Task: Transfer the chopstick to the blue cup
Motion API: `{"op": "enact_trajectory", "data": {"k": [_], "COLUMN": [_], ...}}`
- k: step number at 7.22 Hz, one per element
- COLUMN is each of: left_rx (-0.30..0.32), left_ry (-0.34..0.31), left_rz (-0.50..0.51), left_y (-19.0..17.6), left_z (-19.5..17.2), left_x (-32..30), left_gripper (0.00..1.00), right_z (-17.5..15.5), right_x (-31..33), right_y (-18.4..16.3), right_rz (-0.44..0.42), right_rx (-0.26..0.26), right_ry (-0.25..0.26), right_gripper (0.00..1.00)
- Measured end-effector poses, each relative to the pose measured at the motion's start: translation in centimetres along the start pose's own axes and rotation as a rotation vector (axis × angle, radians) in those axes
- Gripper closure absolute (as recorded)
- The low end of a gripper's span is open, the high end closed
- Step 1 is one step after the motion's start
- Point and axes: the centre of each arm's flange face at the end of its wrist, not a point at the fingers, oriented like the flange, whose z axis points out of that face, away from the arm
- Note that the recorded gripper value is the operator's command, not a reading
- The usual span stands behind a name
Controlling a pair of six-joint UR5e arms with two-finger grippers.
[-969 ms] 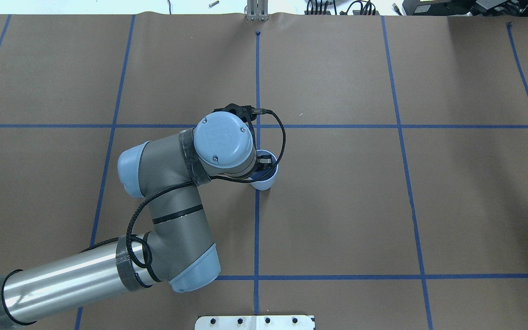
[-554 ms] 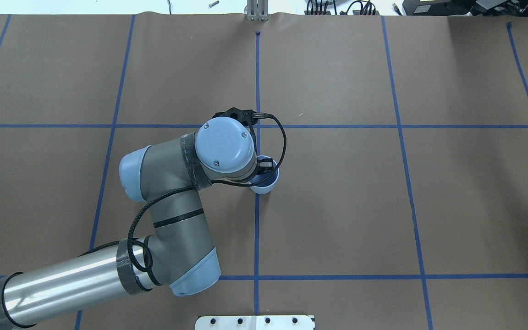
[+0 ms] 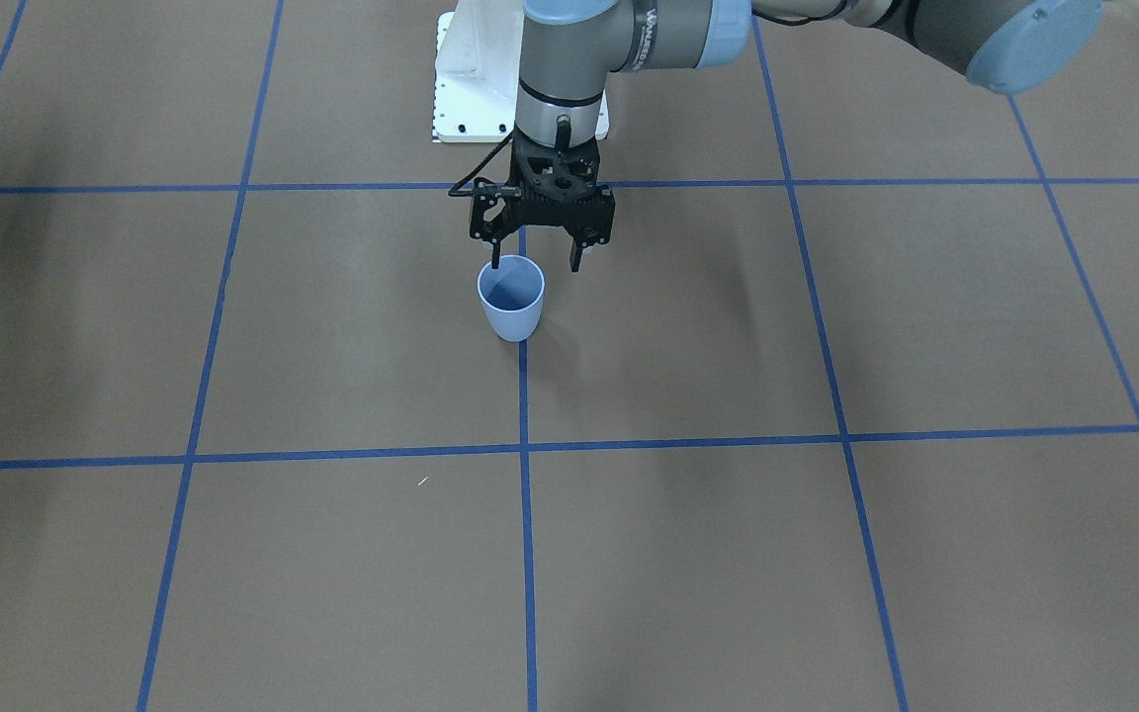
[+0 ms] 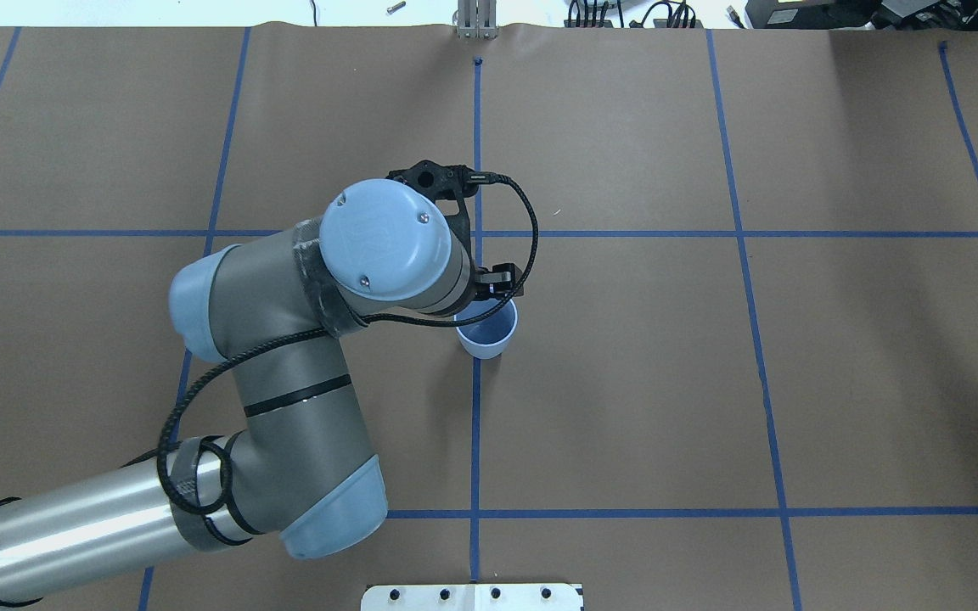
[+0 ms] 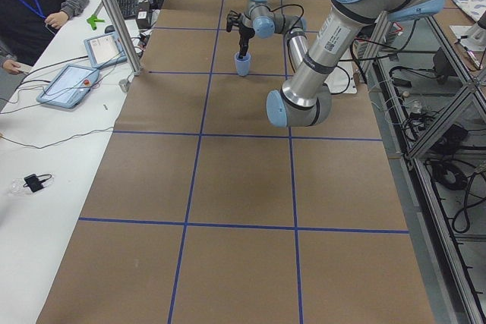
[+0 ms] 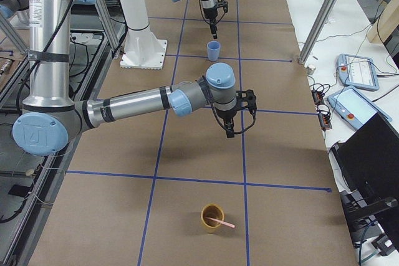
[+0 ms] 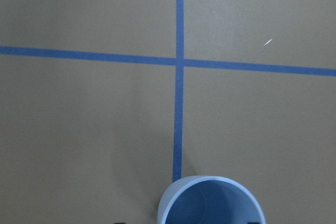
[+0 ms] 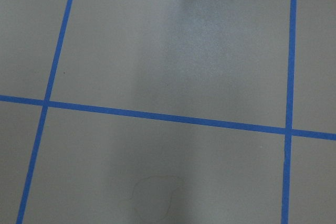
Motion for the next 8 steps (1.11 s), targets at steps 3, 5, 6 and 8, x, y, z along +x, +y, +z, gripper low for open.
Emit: {"op": "enact_trajectory", "data": {"k": [3,5,6,8], "left_rx": [-0.022,-0.067,-0.092,-0.165], "left_ry": [-0.067,-0.133,-0.157,-0.167], "left_rz": [0.156,0.327,0.407,0.516], "left_y": [-6.1,-12.8,-15.9,-20.8], "left_z": [-7.0,-9.3,-10.7,-13.6], "left_x": [-7.4,-18.5,-24.9,-39.0], "left_gripper": [0.02,0.02,0.02,0.02], "right_z": [0.0,0.0,0.0,-0.4], "right_x": [0.1,0.3,0.6,3.0], "right_y": [0.0,0.2,0.4,1.9], "right_rz": [-0.004,-0.019,-0.035,-0.078], "right_rx": [0.0,0.001,-0.001,-0.005], "right_ry": [0.003,0.008,0.011,0.028], "right_gripper": [0.0,0.0,0.0,0.0]}}
